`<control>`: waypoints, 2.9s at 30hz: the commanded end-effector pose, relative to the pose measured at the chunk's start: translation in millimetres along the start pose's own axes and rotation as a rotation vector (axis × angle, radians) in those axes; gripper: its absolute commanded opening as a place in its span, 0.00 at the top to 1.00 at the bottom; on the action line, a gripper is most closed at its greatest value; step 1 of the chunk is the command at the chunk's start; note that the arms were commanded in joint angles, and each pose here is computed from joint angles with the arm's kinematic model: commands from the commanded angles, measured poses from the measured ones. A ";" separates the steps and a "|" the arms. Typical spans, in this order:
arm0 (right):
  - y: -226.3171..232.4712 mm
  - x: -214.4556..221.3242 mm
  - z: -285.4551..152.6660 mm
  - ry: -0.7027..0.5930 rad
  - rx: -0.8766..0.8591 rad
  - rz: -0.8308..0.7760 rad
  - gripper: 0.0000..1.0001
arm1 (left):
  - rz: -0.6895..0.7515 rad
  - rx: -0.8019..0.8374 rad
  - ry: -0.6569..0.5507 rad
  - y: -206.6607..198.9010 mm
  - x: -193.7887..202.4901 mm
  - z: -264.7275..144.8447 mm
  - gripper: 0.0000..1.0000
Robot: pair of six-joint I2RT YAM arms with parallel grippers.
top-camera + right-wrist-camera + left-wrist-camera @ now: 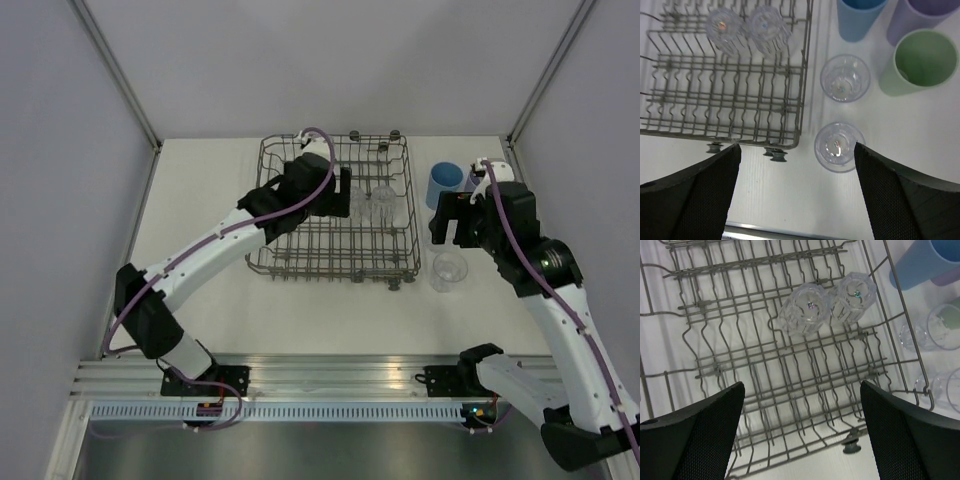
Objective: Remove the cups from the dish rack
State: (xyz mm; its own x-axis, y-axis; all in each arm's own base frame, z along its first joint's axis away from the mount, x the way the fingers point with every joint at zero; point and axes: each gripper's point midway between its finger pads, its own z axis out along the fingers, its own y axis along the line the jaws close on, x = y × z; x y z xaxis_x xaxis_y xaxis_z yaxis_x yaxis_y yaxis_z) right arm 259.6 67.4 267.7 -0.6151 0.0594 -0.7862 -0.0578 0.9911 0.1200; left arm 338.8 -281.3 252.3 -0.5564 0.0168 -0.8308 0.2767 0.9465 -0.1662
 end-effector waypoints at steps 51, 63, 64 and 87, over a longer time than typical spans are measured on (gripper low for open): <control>44.6 -18.2 -65.5 -0.244 -0.326 -0.002 0.02 | 0.312 0.064 0.065 -19.1 41.1 194.3 0.00; 46.9 -21.5 -70.7 -0.254 -0.340 -0.007 0.02 | 0.340 0.075 0.080 -19.8 44.0 210.0 0.02; 47.3 -21.3 -69.8 -0.251 -0.340 -0.008 0.02 | 0.341 0.074 0.084 -19.5 45.9 211.6 0.03; 48.3 -28.2 -69.6 -0.267 -0.341 -0.009 0.02 | 0.268 0.079 -0.025 -23.3 -17.2 148.4 0.98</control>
State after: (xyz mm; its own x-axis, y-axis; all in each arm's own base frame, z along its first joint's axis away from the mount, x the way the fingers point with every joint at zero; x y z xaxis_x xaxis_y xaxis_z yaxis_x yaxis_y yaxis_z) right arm 215.9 104.3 316.0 -0.4563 0.1213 -0.8815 -0.3192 0.9024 0.2894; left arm 455.9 -355.9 113.3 -0.5241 0.3547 -0.7743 0.5009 0.8636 0.0565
